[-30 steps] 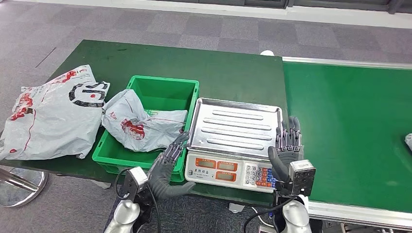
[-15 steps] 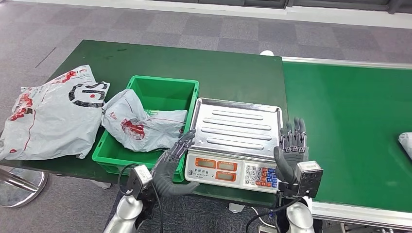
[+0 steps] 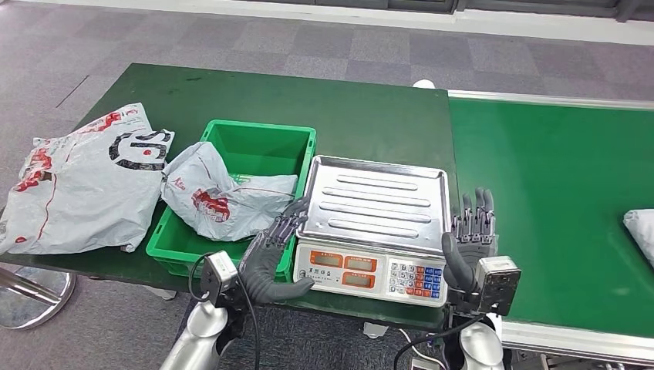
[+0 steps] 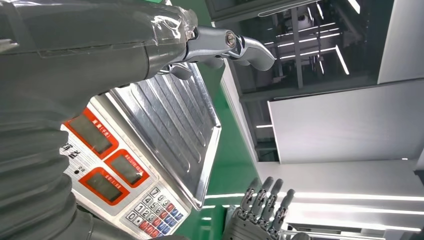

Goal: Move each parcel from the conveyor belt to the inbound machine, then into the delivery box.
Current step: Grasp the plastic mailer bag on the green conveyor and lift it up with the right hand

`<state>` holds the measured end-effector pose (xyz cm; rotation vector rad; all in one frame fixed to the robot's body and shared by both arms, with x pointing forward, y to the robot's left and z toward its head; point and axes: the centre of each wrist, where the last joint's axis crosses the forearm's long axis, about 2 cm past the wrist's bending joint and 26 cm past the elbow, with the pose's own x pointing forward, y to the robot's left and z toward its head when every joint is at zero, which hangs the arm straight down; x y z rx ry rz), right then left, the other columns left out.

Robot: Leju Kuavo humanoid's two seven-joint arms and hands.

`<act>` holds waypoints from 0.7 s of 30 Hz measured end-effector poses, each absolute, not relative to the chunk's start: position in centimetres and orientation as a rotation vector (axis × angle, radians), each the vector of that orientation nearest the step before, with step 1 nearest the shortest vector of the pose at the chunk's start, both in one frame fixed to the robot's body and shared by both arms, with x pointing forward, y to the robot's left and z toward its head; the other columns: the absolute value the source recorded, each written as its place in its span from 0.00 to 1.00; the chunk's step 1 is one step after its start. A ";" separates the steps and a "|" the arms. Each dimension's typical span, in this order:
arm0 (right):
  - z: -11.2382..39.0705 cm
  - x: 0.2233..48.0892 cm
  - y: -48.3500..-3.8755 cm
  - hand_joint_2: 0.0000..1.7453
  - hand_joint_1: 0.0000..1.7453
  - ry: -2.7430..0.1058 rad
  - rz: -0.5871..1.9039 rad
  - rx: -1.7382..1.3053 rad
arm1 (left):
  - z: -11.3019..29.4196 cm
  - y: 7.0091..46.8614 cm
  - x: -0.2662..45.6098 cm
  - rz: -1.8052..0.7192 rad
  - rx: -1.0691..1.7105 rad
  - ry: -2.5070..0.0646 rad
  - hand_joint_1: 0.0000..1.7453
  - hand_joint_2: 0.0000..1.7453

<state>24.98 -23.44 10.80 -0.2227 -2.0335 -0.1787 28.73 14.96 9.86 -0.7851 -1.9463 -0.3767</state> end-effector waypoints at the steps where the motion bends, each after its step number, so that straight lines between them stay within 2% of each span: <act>1: 10.8 24.9 -23.4 1.00 0.00 -2.023 -0.190 -0.196 | 9.8 15.0 28.7 -0.372 -0.788 -1.949 0.00 1.00; 21: 10.6 24.5 -23.6 1.00 0.00 -1.948 -0.244 -0.109 | 9.2 15.2 28.4 -0.353 -0.803 -1.913 0.00 1.00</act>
